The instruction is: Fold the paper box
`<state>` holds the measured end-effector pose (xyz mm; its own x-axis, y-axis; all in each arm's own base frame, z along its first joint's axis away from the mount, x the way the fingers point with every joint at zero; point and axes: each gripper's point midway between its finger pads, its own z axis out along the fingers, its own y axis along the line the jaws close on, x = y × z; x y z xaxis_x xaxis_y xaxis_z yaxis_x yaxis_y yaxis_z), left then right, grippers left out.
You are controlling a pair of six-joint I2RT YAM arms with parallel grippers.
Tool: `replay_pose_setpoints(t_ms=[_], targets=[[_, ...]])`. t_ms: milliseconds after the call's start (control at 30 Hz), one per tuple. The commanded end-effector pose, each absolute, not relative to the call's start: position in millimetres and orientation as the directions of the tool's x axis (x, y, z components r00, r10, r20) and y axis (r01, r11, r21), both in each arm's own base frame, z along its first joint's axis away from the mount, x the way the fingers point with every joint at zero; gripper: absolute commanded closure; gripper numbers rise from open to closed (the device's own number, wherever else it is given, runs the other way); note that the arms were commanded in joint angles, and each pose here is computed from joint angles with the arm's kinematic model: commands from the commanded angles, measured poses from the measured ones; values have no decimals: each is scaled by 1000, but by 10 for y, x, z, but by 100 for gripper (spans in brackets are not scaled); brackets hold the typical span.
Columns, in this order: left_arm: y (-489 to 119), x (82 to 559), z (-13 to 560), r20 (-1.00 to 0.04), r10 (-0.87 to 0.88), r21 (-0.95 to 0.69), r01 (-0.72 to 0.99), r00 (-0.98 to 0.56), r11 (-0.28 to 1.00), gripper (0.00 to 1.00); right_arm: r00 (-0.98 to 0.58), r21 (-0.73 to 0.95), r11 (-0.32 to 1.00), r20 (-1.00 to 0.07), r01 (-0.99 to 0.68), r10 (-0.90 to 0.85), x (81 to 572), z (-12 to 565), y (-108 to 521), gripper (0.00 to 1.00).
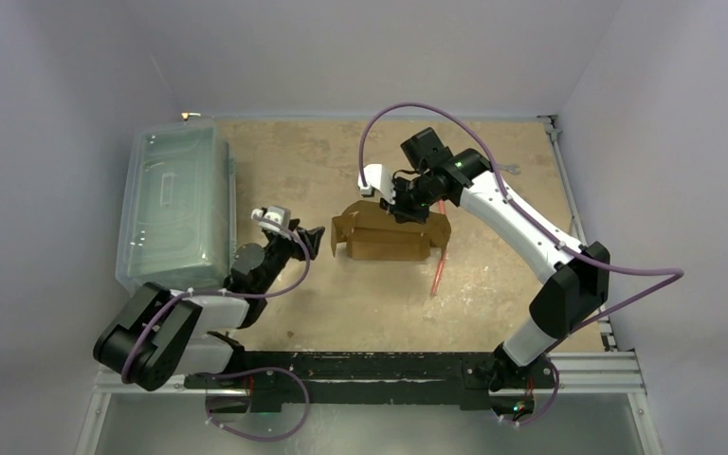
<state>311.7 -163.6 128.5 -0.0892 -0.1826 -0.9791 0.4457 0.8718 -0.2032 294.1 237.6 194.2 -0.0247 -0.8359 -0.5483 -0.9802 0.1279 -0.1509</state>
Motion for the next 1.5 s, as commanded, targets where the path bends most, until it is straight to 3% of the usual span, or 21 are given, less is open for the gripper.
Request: replay_pose_setpoints(t_ms=[0,333,833,1467], targets=[[-1587,3271,1128,-971,-180,-227,370,-159,901,36,-3,-157,112,-570,-981,-821,2880,2079,2384,100],[-1626,3355,1046,-966,-206,-249,365,-153,897,36,32,-112,33,-533,-993,-846,2634,1818,2466,100],[-1919,3267,992,-985,-150,-170,554,-81,815,33,43,-131,36,-555,-991,-831,2692,1929,2542,100],[-2086,3190,896,-989,-98,-144,635,-108,759,34,41,-108,24,-562,-994,-826,2696,1925,2600,100]])
